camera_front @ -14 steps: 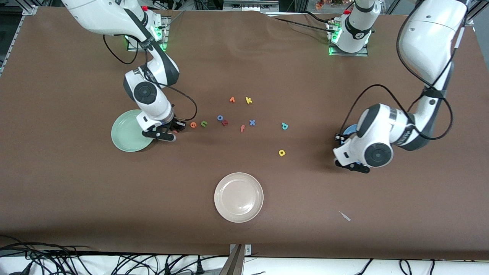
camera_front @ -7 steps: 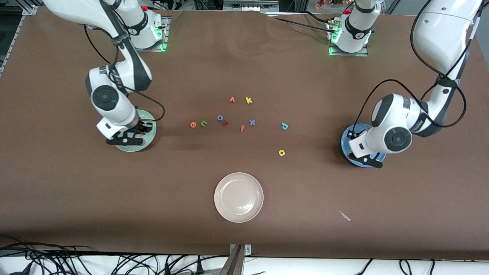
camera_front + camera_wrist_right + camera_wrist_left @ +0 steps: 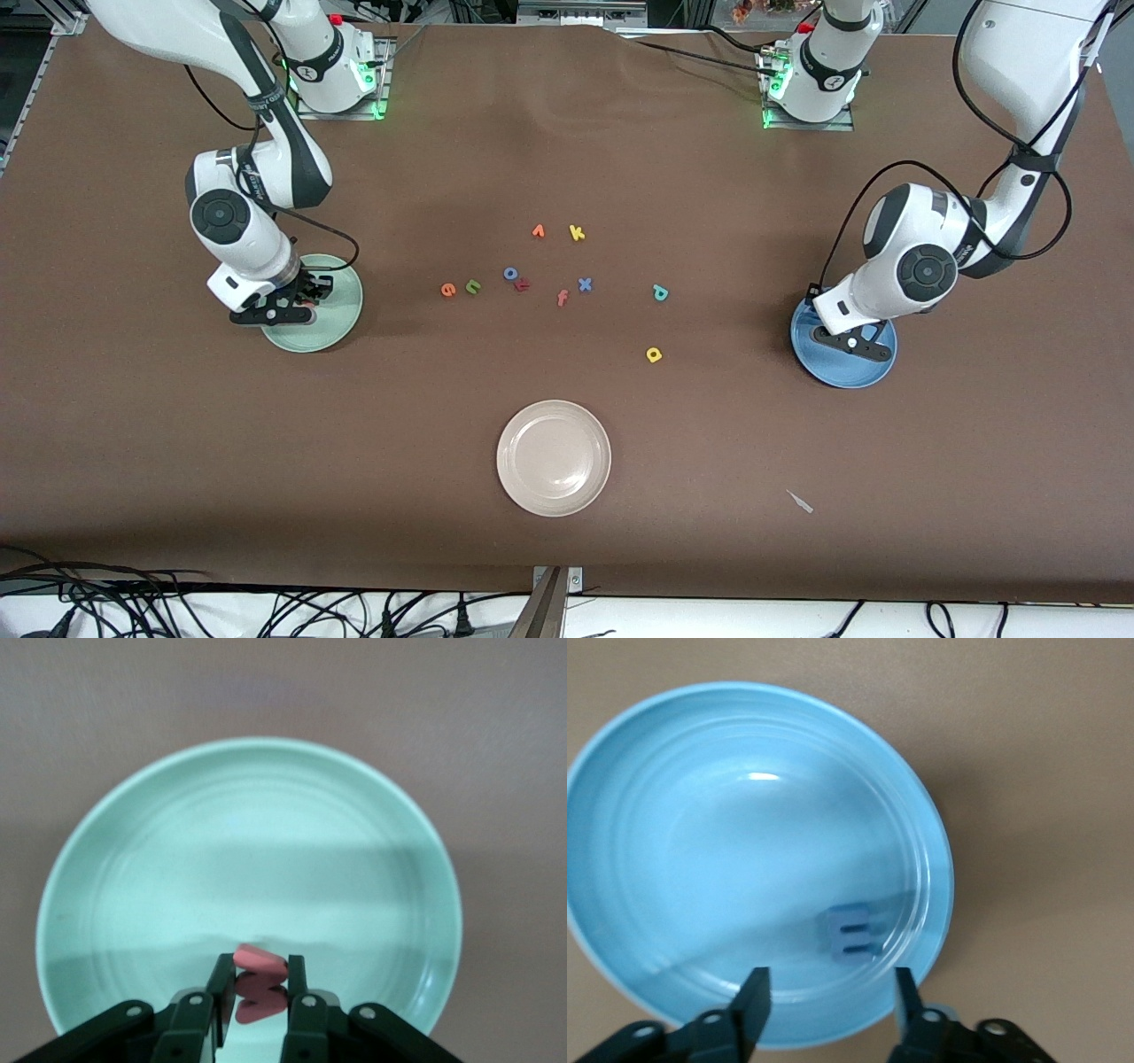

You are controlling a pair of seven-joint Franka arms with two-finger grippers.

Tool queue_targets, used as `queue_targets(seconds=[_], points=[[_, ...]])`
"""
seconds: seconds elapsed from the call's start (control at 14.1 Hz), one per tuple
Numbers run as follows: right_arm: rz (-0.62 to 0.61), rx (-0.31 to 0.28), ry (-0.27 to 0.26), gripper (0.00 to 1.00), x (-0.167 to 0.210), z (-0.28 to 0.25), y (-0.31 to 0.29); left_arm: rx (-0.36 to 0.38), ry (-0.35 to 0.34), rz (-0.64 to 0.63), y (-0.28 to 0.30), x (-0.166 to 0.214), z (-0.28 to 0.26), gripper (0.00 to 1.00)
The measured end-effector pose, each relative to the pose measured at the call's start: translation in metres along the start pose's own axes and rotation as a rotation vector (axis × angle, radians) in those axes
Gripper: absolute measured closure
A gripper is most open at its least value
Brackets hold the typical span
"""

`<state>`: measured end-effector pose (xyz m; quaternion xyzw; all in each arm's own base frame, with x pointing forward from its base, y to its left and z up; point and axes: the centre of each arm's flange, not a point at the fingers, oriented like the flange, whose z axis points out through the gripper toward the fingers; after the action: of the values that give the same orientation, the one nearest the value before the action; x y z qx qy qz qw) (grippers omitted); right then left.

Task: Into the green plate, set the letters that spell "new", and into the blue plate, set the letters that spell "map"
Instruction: 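Move both grippers back over the row of letters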

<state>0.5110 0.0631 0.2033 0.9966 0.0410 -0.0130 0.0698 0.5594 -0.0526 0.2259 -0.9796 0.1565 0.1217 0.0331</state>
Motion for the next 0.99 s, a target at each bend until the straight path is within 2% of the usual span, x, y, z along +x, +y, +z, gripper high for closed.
queue_targets(seconds=[0.07,0.21,0.5,0.71,0.99], points=[[-0.001,0.001,0.000,0.70,-0.002,0.002,0.000,0.004,-0.009,0.005,0.007,0.004,-0.009,0.22],[-0.002,0.002,0.005,0.55,-0.002,0.000,0.000,0.003,-0.009,0.000,0.038,0.011,-0.016,0.01],[0.005,0.007,0.017,0.48,-0.001,-0.006,-0.007,-0.048,0.027,-0.062,0.118,0.022,-0.021,0.00],[0.060,0.029,0.034,0.47,-0.001,-0.015,-0.046,-0.069,0.104,-0.136,0.187,0.030,-0.014,0.00],[0.159,0.072,0.063,0.46,-0.003,-0.035,-0.108,-0.102,0.134,-0.198,0.264,0.028,0.011,0.00]])
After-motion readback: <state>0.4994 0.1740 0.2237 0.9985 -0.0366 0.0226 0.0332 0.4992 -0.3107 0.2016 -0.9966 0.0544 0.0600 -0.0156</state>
